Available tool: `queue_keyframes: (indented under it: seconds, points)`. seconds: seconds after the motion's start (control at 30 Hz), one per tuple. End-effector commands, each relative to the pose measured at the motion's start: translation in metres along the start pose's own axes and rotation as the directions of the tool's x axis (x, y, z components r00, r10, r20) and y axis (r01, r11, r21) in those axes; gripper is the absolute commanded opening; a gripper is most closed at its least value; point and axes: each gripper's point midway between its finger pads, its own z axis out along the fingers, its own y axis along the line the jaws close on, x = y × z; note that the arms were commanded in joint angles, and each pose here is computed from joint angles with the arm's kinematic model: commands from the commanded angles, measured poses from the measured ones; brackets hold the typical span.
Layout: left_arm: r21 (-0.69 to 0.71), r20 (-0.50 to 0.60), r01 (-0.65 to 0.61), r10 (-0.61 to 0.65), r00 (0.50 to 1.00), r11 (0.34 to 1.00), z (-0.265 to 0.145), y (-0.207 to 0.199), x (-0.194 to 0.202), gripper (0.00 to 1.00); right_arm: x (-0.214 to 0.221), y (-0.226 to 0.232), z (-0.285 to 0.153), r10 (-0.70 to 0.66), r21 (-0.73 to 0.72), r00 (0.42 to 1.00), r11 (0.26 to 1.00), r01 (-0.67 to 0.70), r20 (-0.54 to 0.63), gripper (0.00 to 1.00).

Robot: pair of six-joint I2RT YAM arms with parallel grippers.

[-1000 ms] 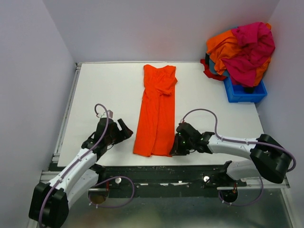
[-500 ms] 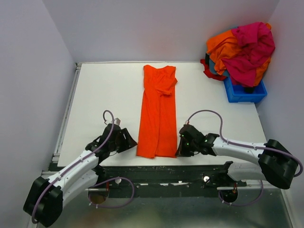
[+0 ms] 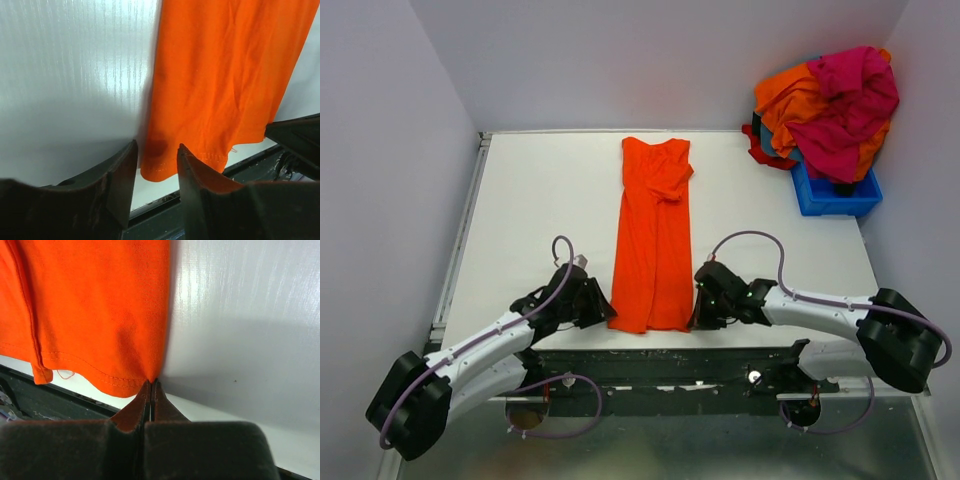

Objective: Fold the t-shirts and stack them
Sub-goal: Grab the bottom of the folded rectangular tshirt with both arms

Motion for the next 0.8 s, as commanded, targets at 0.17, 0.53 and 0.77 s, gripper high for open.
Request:
queue_keyframes:
  seconds: [0.17, 0.53, 0.77]
  points:
    - [-0.091, -0.043, 0.016, -0.02, 0.999, 0.996, -0.001, 0.021, 0.019, 0.35, 0.004, -0.013, -0.004, -0.019, 0.05, 1.0, 0.999, 0.019, -0.002, 0.01]
    - [-0.038, -0.022, -0.002, 0.001, 1.0, 0.999, -0.004, 0.0, 0.009, 0.0, -0.003, -0.005, -0.021, -0.039, 0.022, 0.999, 0.999, 0.038, 0.035, 0.01]
    - [-0.014, 0.057, -0.071, 0.072, 0.996, 0.997, -0.027, -0.043, -0.033, 0.0, -0.048, 0.013, -0.053, -0.093, 0.041, 0.98, 0.995, 0.087, 0.178, 0.01]
